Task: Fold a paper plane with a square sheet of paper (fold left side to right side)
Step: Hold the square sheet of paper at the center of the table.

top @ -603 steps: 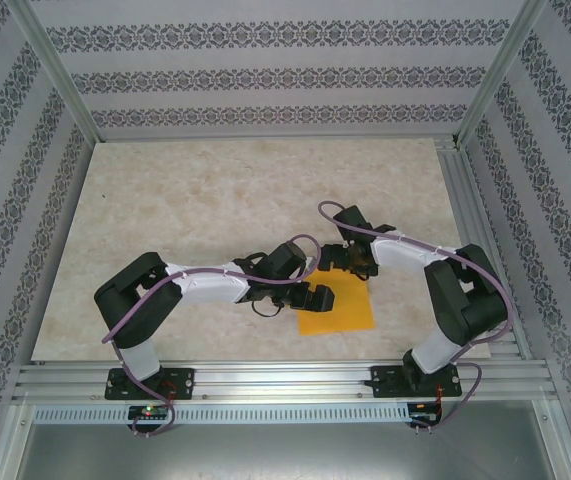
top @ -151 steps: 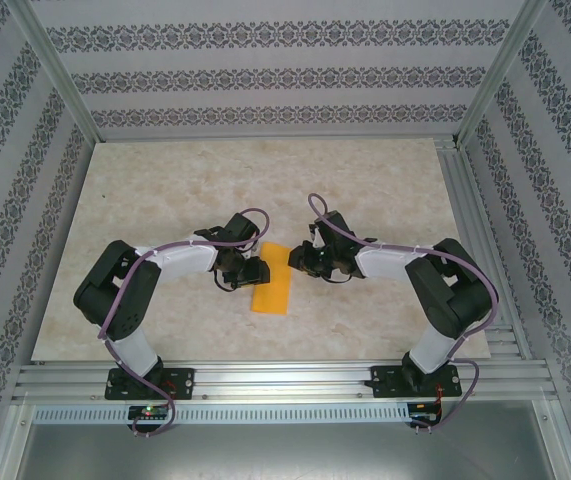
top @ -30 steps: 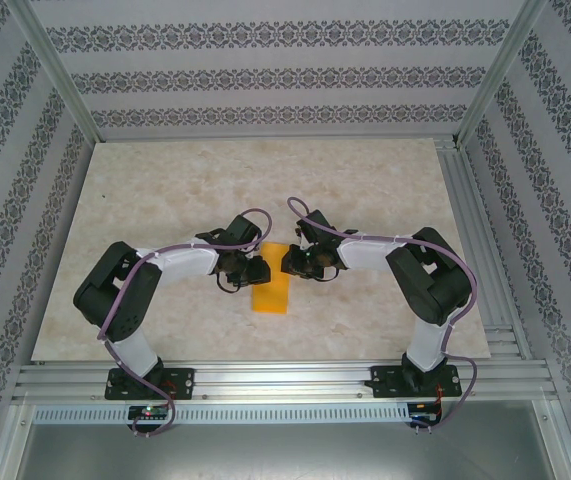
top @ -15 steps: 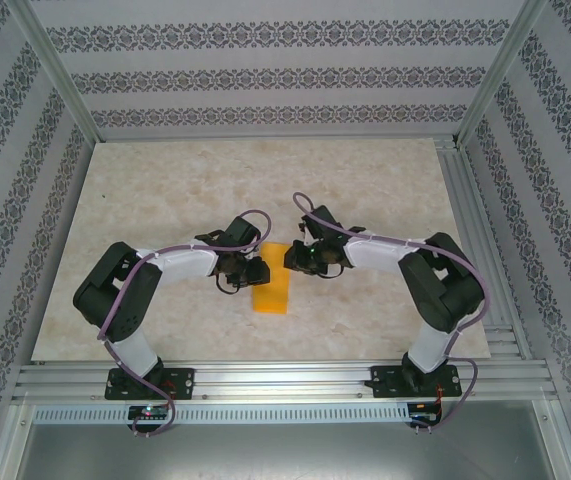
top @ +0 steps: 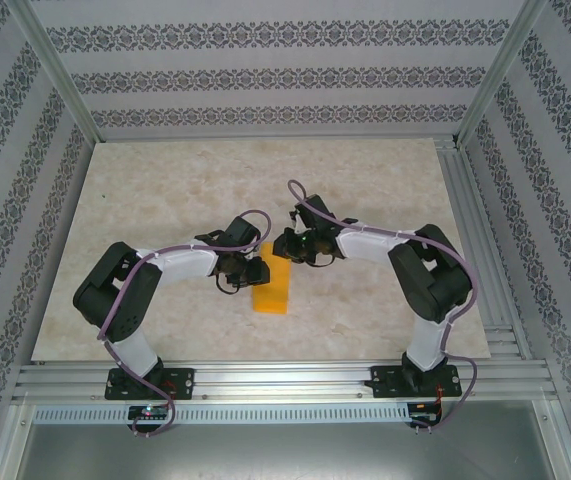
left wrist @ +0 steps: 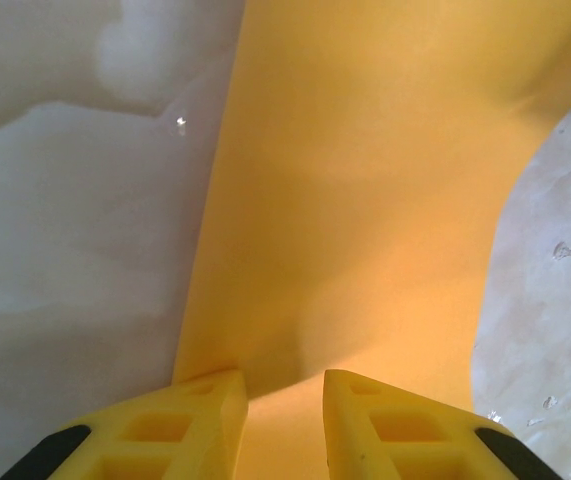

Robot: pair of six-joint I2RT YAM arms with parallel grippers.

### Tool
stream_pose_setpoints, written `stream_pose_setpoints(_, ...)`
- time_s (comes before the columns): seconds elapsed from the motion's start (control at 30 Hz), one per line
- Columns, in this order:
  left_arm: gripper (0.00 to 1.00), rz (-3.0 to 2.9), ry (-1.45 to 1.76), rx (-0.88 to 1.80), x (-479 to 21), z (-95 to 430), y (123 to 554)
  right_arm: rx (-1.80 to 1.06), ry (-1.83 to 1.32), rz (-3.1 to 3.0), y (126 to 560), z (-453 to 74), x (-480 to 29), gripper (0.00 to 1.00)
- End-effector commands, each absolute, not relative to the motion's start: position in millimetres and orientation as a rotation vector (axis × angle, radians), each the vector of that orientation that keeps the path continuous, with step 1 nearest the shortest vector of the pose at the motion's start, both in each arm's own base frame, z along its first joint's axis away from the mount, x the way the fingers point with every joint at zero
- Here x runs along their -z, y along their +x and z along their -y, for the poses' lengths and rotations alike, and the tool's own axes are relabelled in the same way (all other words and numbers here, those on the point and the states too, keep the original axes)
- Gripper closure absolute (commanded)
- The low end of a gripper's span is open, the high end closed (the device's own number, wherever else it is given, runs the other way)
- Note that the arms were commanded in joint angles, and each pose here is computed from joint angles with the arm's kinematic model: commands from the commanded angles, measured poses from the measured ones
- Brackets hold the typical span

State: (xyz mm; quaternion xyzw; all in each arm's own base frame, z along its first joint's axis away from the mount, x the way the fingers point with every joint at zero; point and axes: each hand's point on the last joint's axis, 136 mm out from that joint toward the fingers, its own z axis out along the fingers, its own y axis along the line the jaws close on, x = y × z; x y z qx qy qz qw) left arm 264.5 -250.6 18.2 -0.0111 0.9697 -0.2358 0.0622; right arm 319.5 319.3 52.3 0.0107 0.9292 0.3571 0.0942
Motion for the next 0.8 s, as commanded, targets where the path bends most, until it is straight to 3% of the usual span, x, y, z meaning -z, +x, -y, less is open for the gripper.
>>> stream_pose_setpoints(0.0, 0.70, -3.008, -0.039, 0.620, 3.4, 237.5, 248.4, -1.100, 0.012, -2.735, 327.6, -336.2, -56.4, 0.81)
stream_pose_setpoints(0.77, 0.69, -3.007, 0.042, 0.699, -1.4, 236.9, 227.8, -0.815, 0.074, -2.949, 320.3, -315.1, 16.3, 0.81)
